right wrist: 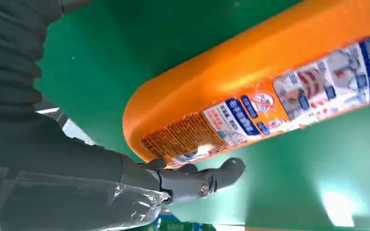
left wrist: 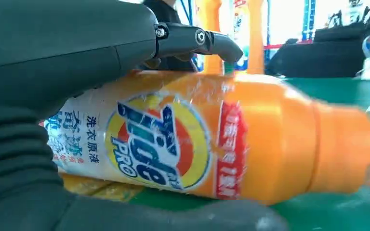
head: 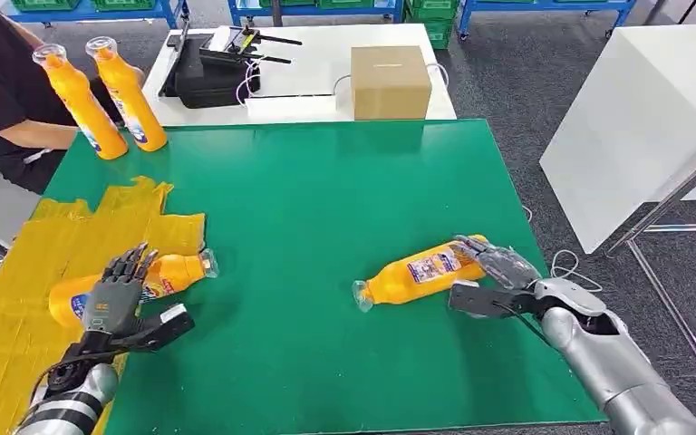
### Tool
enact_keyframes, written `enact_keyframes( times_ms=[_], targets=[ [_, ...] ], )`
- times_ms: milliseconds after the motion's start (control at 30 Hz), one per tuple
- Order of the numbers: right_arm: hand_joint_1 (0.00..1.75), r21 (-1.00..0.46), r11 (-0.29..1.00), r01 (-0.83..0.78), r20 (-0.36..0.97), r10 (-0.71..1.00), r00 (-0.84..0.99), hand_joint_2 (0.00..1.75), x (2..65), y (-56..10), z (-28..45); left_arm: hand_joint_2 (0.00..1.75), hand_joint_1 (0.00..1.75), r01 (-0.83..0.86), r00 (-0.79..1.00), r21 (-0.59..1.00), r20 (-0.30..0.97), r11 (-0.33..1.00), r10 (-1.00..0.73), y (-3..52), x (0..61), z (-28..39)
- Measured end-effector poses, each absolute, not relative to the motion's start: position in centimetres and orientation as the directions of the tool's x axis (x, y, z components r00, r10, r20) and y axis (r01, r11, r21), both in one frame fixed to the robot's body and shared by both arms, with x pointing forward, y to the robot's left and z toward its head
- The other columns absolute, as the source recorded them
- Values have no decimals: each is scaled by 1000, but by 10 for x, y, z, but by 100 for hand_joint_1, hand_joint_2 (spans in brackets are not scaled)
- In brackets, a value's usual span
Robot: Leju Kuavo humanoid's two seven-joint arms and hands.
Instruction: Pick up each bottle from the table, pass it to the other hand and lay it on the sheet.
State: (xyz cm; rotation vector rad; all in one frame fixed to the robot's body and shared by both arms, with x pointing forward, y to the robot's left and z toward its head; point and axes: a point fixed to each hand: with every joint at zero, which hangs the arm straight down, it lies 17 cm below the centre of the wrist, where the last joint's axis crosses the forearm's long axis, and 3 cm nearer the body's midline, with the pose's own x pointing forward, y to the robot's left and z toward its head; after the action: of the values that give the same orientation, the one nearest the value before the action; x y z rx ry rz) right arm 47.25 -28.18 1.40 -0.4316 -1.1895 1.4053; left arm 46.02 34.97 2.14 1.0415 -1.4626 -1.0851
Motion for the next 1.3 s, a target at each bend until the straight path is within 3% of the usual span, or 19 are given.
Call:
enact_keyframes(
  times_ms=[200,533,867,1300],
  targets=[
    [0,-867,118,-483,262,934,-242,175,491,-289,9,0,0,-95,-204,898,404,429,-892,328,447,39],
    [0,-868,98,-488,240,941,-237,175,502,-279,4,0,0,-132,-249,872,431,471,-867,310,440,60],
    [0,-872,-4,-490,145,953,-267,175,510,-241,-14,0,0,-97,-369,757,576,647,-729,255,432,97],
    [0,-864,-18,-503,147,947,-287,175,508,-206,-23,0,0,-114,-430,734,571,670,-699,232,420,122]
  ],
)
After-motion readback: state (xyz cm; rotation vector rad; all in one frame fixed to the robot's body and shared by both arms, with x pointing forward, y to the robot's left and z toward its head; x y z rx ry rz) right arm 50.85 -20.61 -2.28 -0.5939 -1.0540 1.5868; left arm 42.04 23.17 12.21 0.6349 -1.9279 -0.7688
